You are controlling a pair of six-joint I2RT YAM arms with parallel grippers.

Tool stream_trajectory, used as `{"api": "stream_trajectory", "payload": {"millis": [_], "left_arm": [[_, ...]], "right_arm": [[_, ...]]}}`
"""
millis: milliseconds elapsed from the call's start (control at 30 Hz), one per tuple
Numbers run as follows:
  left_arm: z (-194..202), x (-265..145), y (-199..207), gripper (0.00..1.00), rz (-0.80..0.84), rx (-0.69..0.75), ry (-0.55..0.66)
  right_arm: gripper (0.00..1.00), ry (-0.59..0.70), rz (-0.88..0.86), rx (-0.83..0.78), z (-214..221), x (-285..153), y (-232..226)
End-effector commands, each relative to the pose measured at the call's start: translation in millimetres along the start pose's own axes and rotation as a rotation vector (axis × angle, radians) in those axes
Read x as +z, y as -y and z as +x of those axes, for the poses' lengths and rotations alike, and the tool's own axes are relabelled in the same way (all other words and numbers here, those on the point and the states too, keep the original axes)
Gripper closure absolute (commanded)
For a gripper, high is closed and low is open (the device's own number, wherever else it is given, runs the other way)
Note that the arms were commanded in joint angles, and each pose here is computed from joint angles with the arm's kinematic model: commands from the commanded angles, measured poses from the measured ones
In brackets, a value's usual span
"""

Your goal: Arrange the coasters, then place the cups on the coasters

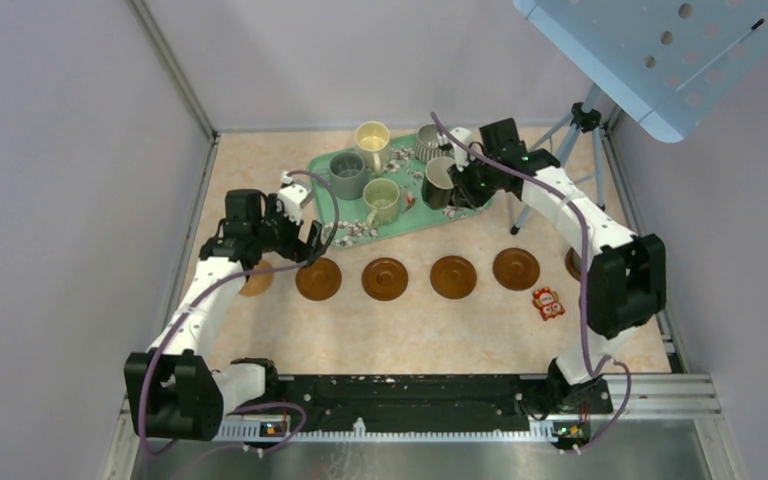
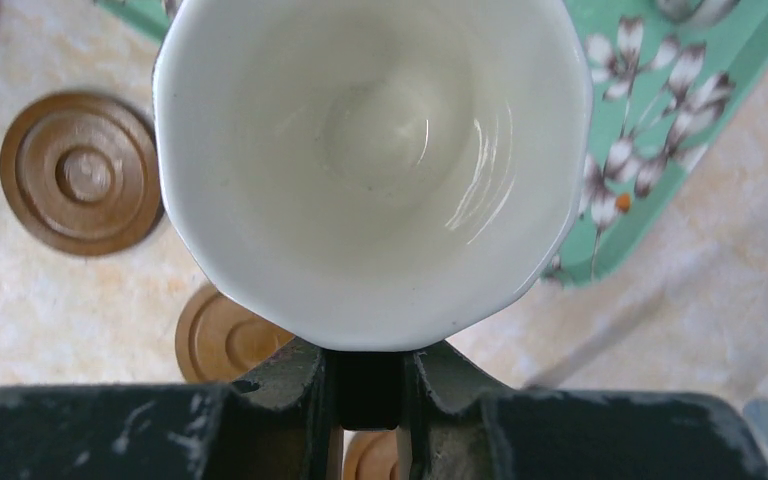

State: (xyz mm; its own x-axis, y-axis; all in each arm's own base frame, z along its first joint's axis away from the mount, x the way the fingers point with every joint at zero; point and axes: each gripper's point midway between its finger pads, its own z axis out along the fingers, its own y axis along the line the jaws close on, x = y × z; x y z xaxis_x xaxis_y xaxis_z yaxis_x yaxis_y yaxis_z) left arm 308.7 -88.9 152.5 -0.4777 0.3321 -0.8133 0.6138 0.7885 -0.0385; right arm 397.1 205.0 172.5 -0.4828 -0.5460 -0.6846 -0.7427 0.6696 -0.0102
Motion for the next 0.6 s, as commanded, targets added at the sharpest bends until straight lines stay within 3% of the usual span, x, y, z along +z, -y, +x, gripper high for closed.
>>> {"api": "stream_trajectory", "payload": {"millis": [0, 567], "left_arm": [[-4.9, 3.1, -2.3, 0.01, -0.004, -0.008, 0.02], [3.2, 11.0, -2.2, 0.01, 0.021, -0.022, -0.014]], "right_arm": [[1.0, 0.135, 0.012, -0.085, -11.9, -48.8, 1.1], [1.0, 0.018, 0.086, -0.087, 125.1, -114.4, 16.7]]}}
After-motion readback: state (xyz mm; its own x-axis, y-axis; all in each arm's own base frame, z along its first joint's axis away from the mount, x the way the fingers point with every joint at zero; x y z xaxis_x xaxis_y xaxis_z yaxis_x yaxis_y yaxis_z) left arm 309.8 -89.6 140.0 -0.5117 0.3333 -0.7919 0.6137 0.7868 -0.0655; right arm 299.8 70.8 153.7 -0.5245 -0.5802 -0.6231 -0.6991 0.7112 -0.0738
